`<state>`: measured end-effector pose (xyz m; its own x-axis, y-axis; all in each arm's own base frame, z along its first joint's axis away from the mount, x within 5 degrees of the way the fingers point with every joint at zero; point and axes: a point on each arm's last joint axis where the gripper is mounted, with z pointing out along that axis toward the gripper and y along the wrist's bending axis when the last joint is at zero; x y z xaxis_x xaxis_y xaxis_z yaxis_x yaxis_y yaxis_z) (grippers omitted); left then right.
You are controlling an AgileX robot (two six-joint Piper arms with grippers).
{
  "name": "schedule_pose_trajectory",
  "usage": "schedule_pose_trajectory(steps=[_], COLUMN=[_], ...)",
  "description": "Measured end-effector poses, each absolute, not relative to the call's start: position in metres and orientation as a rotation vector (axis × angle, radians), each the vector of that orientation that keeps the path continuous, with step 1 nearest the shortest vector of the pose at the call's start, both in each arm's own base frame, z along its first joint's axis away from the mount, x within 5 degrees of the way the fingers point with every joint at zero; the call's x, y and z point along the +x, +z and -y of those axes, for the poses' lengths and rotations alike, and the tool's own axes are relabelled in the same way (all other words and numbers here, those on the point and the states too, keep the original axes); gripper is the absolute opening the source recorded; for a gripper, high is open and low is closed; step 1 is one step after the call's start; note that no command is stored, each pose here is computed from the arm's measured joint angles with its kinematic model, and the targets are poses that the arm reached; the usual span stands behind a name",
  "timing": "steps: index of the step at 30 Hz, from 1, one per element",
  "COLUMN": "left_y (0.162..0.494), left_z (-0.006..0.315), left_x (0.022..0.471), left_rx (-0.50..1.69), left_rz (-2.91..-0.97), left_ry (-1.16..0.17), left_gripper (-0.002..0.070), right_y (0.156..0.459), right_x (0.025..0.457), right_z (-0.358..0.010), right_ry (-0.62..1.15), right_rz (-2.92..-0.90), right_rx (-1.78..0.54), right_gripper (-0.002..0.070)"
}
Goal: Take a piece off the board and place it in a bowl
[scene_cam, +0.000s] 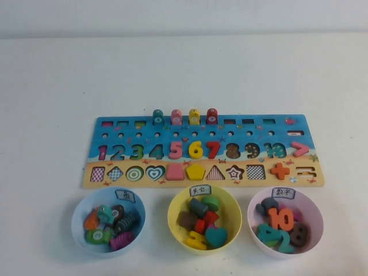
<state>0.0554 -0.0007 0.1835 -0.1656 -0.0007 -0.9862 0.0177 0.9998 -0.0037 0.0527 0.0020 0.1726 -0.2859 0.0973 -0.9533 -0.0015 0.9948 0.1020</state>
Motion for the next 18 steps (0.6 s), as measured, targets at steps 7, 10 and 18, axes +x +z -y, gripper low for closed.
schedule_pose_trajectory(steps=[7,10,18], left_y=[0.1725,0.1722,0.1722], left_z=[0.0069,0.0085,0.0091], left_x=[0.0525,0.0522,0.0521], left_rx=[0.146,0.171,0.168], left_rz=[-1.854,-1.856,-1.856], left_ry=[-0.069,-0.091,-0.107], left_gripper=[-0.0003,-0.0003,-0.0003], right_y=[0.1726,0.1726,0.1726], right_x=[0.0527,0.0527,0.0527], right_z=[-0.002,-0.002,-0.002], right_ry=[0.096,0.096,0.096], right_rz=[-1.859,-1.859,-1.859], right_rx=[0.069,0.069,0.069], right_gripper=[-0.0017,-0.0017,-0.0017])
